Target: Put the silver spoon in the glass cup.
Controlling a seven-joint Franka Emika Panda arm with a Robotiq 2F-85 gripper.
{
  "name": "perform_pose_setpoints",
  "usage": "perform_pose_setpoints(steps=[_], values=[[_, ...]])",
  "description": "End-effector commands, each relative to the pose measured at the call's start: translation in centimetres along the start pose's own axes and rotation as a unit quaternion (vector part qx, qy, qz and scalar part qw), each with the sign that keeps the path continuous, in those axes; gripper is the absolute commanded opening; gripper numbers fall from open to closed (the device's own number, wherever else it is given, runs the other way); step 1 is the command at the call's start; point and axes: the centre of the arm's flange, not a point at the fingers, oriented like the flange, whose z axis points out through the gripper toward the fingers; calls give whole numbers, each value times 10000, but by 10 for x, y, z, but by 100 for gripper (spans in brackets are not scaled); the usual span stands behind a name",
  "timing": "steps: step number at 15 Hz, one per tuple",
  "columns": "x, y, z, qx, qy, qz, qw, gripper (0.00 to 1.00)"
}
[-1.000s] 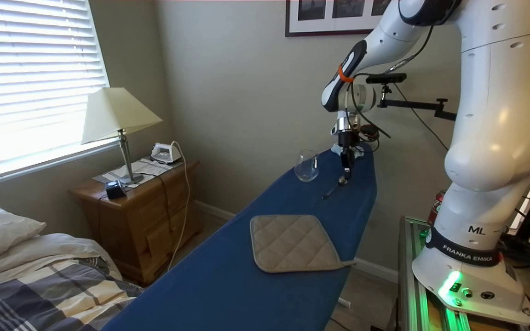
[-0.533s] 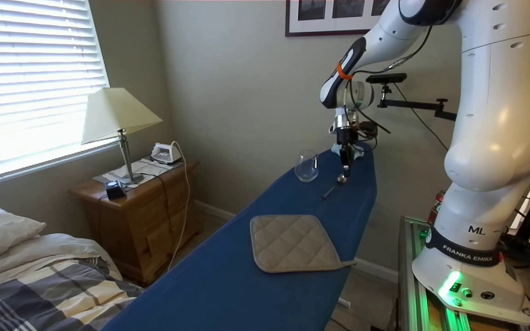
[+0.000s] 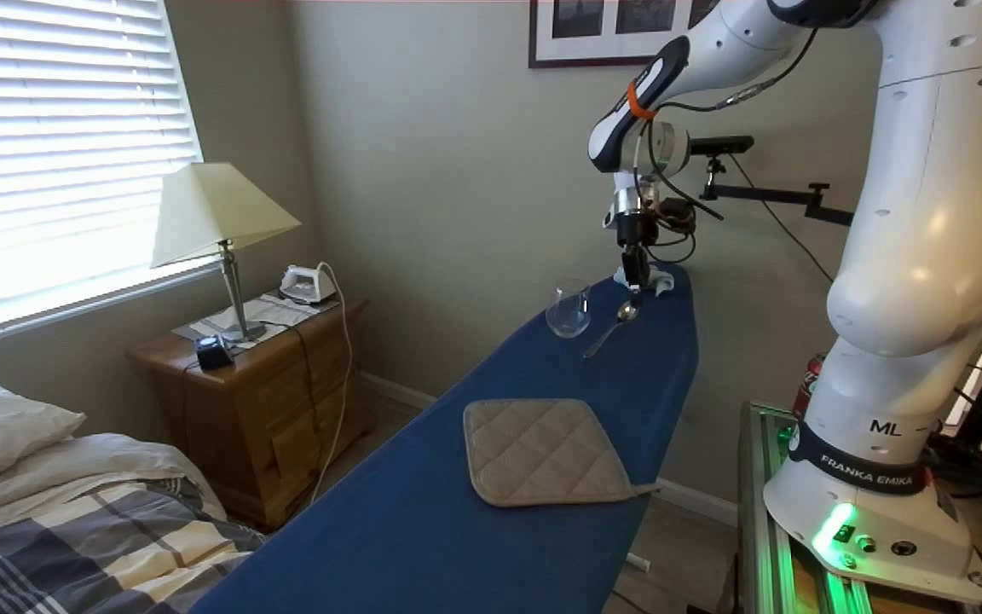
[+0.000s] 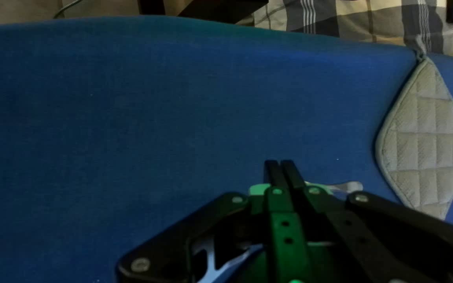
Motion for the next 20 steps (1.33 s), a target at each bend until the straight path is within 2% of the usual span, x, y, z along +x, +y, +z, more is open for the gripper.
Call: perform_pose_setpoints(steps=[1, 7, 11, 15, 20], values=[[-4, -28, -20, -29, -50, 179, 9998, 1], [-12, -87, -53, -109, -29, 491, 9987, 1], [-19, -122, -94, -256, 241, 909, 9952, 1], [-32, -147, -133, -294, 474, 1527, 9867, 1], [-41, -154, -167, -235, 546, 2382, 9694, 1]])
